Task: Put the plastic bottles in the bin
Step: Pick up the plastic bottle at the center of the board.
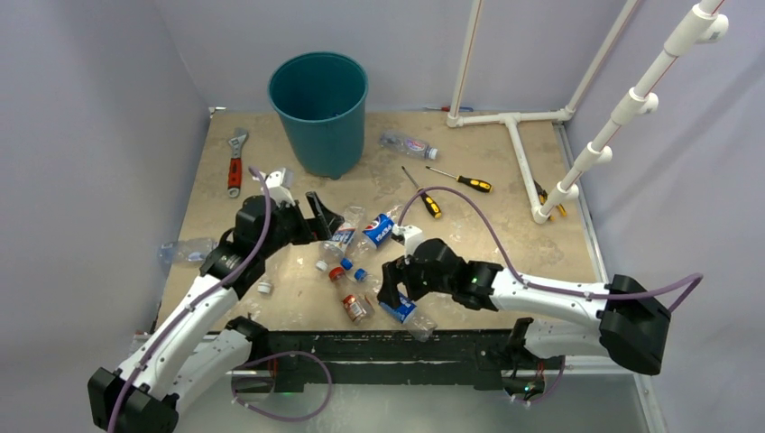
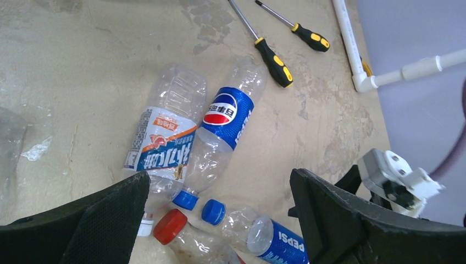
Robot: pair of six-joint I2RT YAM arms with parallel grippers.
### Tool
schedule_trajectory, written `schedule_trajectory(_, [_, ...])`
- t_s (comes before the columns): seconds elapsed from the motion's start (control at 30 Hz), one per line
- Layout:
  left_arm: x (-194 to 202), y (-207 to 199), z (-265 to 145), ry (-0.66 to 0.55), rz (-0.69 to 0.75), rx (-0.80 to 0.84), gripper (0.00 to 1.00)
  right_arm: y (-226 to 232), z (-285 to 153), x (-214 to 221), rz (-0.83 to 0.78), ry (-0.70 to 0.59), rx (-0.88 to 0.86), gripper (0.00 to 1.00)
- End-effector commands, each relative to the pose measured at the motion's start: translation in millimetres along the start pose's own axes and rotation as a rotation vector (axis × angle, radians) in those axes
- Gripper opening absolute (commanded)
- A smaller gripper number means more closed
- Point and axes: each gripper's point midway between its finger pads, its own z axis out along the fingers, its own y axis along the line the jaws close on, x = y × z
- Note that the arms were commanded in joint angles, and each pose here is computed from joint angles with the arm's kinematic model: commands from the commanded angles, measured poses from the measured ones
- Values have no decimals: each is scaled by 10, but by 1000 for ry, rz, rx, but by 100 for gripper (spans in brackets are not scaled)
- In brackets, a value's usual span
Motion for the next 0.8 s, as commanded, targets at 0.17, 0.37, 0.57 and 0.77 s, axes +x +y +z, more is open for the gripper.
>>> schedule_trajectory(0.17, [-34,-143,-128,-42,1,85,99,-31,42,315,9,106,21,87])
schedule_trajectory(0.37, [-67,-186,-134,-40,5,95,99,32,188,393,-8,140,25,82])
schedule_trajectory(0.57, [-131,-199,-84,-57,18,94,99,-79,289,387,-4,129,103,67])
schedule_trajectory(0.77, [-397,-356,-105,-58,109,94,99,17,218,42,-50,93,143,51])
